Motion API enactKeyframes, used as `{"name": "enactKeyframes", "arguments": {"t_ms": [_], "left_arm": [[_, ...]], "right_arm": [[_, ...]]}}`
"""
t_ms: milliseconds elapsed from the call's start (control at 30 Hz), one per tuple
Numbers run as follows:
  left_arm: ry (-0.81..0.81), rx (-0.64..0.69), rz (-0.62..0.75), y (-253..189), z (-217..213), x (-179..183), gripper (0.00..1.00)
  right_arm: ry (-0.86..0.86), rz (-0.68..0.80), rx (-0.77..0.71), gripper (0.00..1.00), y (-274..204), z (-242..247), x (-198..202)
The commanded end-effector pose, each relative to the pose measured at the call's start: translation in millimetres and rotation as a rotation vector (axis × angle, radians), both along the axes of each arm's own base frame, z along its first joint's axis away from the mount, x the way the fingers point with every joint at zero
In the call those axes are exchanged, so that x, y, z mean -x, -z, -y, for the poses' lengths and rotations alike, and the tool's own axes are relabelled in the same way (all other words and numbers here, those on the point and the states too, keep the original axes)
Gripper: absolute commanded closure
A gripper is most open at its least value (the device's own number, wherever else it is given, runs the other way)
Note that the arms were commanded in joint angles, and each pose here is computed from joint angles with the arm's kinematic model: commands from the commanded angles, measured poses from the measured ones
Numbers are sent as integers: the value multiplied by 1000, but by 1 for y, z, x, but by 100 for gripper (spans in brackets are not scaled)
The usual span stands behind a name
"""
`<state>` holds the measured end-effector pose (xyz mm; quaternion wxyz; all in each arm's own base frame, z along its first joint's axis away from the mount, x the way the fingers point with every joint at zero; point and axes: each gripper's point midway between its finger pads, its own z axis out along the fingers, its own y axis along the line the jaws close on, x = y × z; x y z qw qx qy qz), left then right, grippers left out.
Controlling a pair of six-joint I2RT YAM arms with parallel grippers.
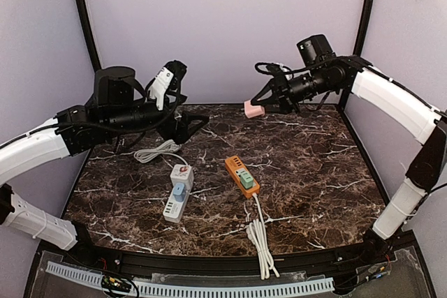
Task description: Insert the plug
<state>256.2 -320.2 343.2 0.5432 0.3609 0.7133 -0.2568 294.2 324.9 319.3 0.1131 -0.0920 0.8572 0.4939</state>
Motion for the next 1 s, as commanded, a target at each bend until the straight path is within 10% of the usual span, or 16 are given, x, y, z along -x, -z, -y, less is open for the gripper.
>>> {"name": "enactKeyframes", "arguments": {"t_ms": [0, 967], "left_arm": [[-167, -55, -55, 1, -22, -18, 1], [-343, -180, -147, 94, -102, -25, 1]], "right_arm": [[-14, 59, 91, 100, 4, 6, -14], [26, -53, 429, 100, 63, -17, -42]]}}
